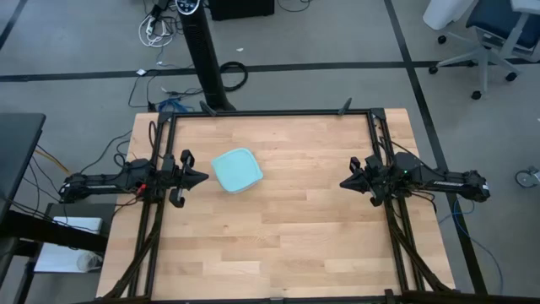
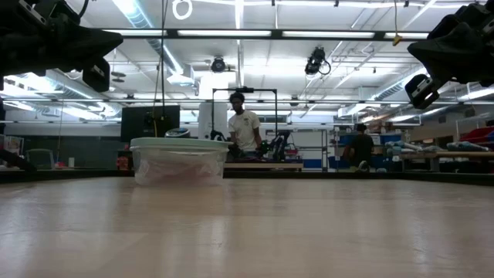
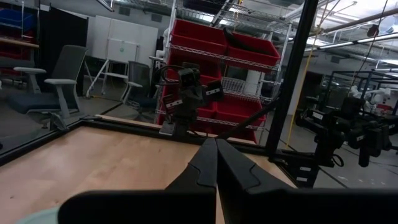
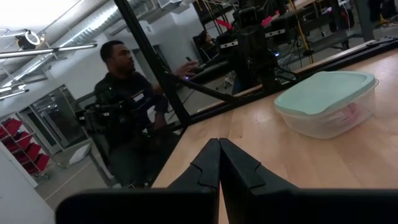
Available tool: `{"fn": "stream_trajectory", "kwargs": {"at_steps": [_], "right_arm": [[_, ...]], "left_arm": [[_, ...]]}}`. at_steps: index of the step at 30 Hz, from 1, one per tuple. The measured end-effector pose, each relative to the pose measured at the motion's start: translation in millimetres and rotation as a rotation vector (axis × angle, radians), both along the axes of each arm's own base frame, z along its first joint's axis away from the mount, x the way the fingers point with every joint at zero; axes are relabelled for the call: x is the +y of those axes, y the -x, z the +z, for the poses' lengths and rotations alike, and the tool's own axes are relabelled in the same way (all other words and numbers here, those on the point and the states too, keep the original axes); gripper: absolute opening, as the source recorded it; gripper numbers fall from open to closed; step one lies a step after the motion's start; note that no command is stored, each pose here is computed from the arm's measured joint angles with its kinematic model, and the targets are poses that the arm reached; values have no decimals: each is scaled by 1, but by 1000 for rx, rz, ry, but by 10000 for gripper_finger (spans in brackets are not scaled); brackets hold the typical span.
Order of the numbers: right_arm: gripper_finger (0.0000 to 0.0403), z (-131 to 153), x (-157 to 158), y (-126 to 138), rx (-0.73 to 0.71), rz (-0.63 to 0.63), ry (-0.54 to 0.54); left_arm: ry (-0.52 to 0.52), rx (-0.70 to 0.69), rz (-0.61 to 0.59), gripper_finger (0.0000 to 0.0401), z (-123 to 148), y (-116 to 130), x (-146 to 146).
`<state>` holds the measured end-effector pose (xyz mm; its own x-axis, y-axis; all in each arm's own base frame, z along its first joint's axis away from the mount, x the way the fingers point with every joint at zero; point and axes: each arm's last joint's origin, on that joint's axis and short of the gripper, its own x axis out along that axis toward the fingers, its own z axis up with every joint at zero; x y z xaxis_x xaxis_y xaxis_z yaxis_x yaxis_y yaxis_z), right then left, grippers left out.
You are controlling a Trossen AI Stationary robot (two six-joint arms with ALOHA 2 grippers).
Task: Roll bandage
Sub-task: Return to Home Position
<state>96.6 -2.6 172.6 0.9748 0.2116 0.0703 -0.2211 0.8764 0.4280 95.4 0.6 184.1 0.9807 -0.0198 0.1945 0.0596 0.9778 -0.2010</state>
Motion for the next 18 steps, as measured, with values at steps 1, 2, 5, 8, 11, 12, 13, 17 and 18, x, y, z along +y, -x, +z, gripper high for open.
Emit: {"fn": "stream_trajectory", "kwargs": {"at_steps": [1, 2, 5, 8, 11, 12, 13, 17, 18], "right_arm": [[4, 0, 0, 0, 0, 0, 0], [4, 0, 0, 0, 0, 0, 0], [6, 0, 0, 0, 0, 0, 0], [8, 0, 0, 0, 0, 0, 0], [8, 0, 0, 0, 0, 0, 0], [7, 0, 0, 0, 0, 0, 0], [7, 0, 0, 0, 0, 0, 0], [6, 0, 0, 0, 0, 0, 0], [6, 0, 0, 0, 0, 0, 0]], "left_arm": [[0, 0, 0, 5, 0, 0, 0], [0, 0, 0, 5, 0, 0, 0], [0, 0, 0, 5, 0, 0, 0], [0, 0, 0, 5, 0, 0, 0], [0, 0, 0, 5, 0, 0, 0], [0, 0, 0, 5, 0, 0, 0], [0, 0, 0, 5, 0, 0, 0], [0, 0, 0, 5, 0, 0, 0], [0, 0, 0, 5, 0, 0, 0]]}}
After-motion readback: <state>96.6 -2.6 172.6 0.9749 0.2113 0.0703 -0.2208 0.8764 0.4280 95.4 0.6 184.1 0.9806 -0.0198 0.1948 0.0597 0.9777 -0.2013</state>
